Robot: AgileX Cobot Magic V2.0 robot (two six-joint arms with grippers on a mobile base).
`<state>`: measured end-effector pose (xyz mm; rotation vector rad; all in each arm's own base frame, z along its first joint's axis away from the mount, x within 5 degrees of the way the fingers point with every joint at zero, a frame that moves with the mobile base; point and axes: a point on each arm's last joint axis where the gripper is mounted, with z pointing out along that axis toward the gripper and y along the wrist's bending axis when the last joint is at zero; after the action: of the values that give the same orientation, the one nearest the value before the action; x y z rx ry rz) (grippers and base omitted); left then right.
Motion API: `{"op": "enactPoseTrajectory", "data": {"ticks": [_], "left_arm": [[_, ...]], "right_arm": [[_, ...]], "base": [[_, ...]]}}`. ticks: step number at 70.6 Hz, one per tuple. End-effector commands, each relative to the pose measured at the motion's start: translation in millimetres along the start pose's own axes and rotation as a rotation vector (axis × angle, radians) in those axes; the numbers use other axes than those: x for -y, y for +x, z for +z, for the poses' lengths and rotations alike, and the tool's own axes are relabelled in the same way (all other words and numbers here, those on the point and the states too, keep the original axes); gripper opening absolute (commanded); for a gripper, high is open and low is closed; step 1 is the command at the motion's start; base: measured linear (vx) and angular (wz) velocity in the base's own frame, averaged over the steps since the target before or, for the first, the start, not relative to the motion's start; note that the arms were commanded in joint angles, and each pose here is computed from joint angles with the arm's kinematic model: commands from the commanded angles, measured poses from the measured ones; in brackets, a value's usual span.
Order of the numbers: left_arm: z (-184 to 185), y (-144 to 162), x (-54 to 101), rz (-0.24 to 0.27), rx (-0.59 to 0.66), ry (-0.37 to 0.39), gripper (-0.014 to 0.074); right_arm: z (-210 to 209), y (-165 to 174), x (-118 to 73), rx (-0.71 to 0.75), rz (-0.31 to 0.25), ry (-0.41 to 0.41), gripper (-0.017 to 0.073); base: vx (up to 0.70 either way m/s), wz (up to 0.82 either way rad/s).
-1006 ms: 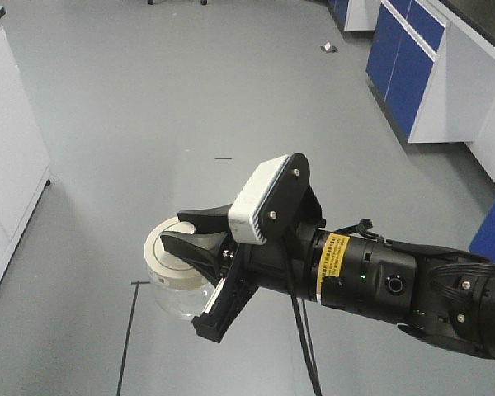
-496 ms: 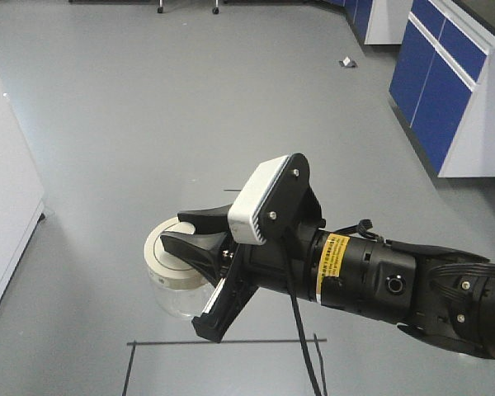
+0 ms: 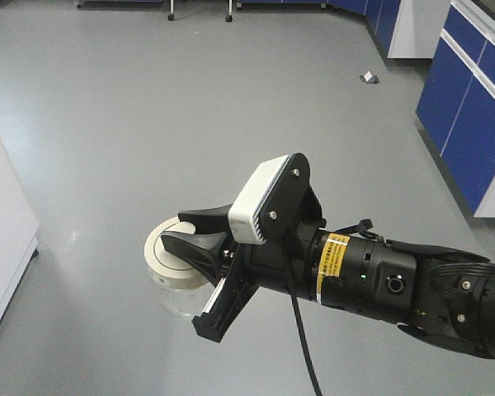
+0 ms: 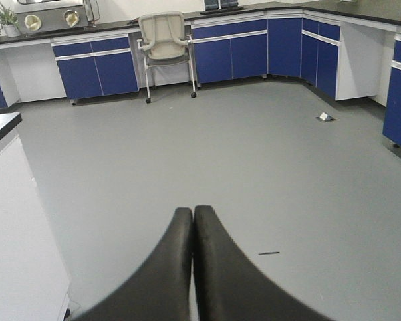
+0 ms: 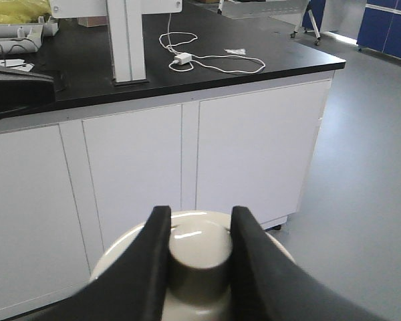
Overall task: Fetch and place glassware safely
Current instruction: 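Hold the jar in the right gripper while the base turns away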
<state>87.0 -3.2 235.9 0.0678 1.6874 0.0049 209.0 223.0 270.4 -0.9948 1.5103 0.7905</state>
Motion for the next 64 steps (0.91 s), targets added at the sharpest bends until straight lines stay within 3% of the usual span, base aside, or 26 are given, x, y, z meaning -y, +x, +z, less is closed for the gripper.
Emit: {"op": "enactPoseTrajectory", "data": {"ticks": [1,64], "left_arm": [[-0.2,-15.3,-0.8,-0.011,0.097,-0.005,-0.0007],[-0.2,-15.3,-0.8,-0.011,0.097,-0.005,-0.0007]], "right_arm": [[-6.8,-27.9,-3.0,0.142,-0.007,-0.028,-0.0003],[-6.8,-27.8,-3.0,0.141,-0.008,-0.028,-0.0003]], "base": [[0.42,0.08],[0.44,0.03]]}}
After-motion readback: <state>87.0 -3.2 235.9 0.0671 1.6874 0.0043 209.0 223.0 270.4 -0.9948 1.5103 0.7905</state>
